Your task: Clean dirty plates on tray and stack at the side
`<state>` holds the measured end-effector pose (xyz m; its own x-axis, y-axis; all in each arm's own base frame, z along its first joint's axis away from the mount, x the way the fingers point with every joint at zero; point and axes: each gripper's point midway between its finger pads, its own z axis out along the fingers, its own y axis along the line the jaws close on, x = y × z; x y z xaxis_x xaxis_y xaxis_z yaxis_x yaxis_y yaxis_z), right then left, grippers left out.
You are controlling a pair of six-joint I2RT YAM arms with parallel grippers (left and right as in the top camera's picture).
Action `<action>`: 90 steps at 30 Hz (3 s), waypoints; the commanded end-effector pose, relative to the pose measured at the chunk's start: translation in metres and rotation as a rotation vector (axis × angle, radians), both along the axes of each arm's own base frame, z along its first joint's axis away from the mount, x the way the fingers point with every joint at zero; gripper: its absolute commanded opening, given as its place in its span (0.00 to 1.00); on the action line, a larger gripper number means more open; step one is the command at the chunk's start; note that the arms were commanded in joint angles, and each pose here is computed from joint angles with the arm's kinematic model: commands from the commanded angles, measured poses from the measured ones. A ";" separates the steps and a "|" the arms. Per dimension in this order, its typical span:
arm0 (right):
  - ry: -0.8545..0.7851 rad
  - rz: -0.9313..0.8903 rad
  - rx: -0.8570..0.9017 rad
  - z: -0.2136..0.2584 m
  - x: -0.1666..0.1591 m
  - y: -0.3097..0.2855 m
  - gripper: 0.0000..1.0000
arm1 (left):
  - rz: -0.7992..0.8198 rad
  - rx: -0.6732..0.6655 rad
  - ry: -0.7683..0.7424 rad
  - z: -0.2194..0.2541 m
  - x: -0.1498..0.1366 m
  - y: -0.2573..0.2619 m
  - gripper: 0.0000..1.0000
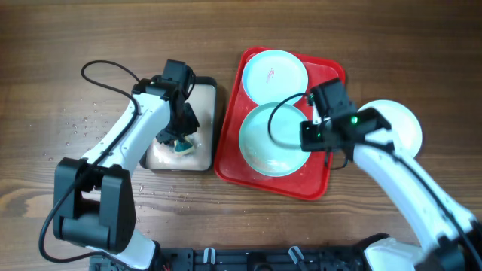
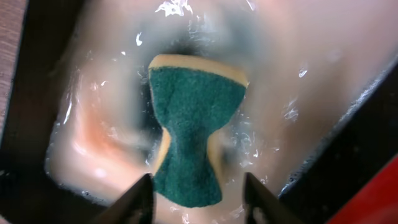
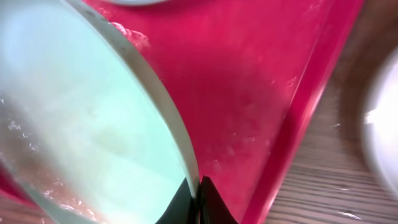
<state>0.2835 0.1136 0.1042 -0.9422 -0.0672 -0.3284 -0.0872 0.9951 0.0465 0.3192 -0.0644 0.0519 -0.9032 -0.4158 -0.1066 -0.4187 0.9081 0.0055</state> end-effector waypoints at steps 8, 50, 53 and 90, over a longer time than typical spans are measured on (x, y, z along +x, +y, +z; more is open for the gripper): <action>-0.562 0.022 -0.583 0.095 0.000 0.000 0.04 | 0.074 -0.170 -0.108 0.052 -0.001 0.012 1.00; -0.807 0.196 -0.838 0.151 0.004 0.035 0.04 | 0.076 -0.167 -0.093 0.050 -0.004 0.012 1.00; -0.805 0.197 -0.840 0.151 0.004 0.035 0.04 | 0.076 -0.167 -0.092 0.050 -0.004 0.012 1.00; -0.218 -0.084 0.207 0.049 0.117 -0.040 0.51 | 0.076 -0.167 -0.092 0.050 -0.004 0.012 1.00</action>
